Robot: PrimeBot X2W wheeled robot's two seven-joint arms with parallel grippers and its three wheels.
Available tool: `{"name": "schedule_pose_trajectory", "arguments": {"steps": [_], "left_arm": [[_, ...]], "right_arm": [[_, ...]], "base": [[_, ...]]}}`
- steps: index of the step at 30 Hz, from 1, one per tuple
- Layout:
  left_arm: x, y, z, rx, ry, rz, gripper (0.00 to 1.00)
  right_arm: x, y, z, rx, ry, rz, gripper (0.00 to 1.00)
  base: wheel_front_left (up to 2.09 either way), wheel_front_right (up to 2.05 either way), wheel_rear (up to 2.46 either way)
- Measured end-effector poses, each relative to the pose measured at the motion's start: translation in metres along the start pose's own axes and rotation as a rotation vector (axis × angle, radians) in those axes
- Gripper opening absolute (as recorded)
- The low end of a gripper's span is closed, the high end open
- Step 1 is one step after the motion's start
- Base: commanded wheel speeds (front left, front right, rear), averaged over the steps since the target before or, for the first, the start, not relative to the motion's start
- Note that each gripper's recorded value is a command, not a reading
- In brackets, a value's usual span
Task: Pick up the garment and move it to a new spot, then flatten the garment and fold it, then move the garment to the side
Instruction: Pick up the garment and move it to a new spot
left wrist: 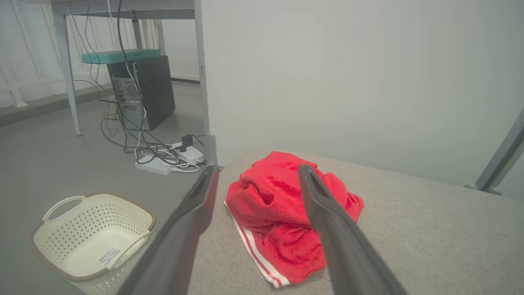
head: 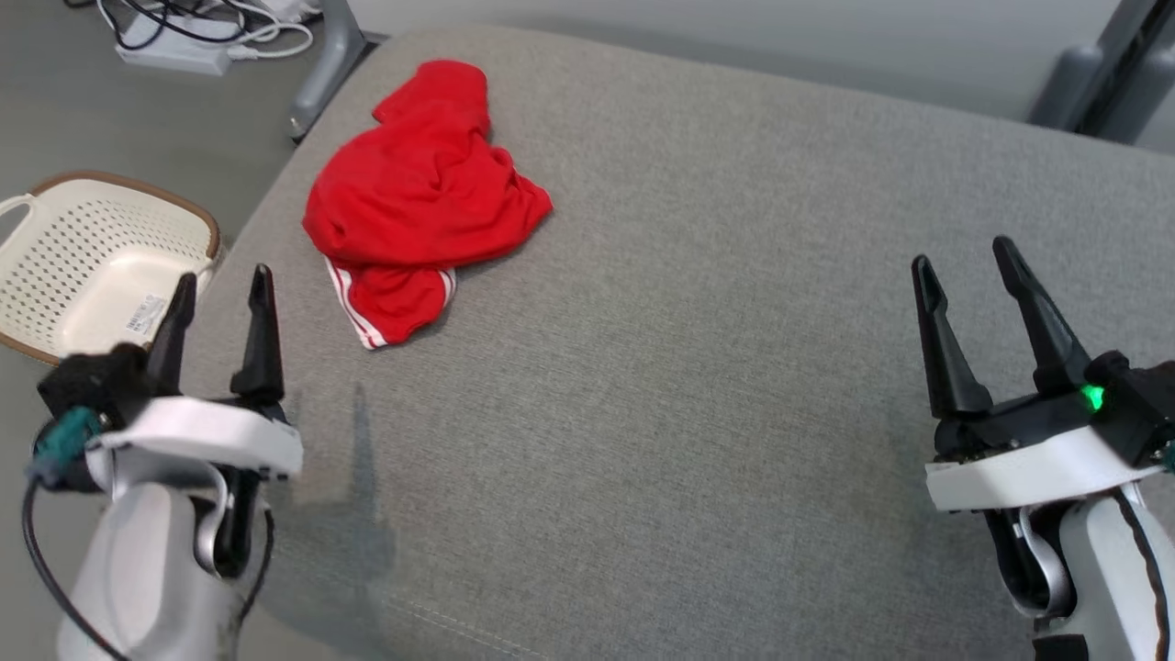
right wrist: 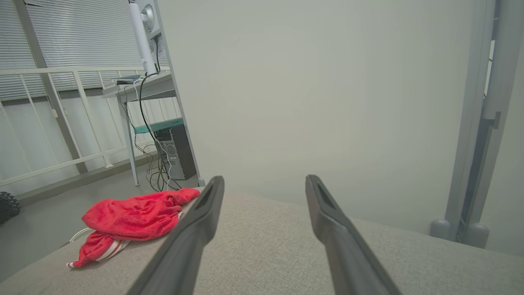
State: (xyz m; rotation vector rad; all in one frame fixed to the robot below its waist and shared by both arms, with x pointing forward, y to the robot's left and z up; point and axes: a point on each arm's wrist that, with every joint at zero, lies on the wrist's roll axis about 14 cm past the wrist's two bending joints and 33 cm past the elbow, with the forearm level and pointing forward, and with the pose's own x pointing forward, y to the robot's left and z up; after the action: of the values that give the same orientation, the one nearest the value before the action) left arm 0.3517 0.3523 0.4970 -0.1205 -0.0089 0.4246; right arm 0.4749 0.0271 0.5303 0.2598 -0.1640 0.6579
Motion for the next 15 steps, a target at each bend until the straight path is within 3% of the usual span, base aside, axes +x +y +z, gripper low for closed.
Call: {"name": "schedule_pose_trajectory", "arguments": {"steps": [3, 6, 15], "left_arm": [[0.039, -0.004, -0.011, 0.039, 0.094, -0.015, 1.00], [0.071, -0.007, -0.024, 0.144, 0.195, -0.051, 1.00], [0.123, -0.018, -0.095, 0.102, 0.576, -0.024, 1.00]], "right_arm": [[0.004, -0.014, -0.007, -0.010, -0.001, 0.001, 1.00], [0.003, -0.031, -0.019, -0.011, 0.012, -0.019, 1.00], [-0.012, -0.073, -0.039, 0.005, 0.038, -0.107, 1.00]], "base": [[0.00, 0.00, 0.00], [0.00, 0.00, 0.00], [0.00, 0.00, 0.00]]}}
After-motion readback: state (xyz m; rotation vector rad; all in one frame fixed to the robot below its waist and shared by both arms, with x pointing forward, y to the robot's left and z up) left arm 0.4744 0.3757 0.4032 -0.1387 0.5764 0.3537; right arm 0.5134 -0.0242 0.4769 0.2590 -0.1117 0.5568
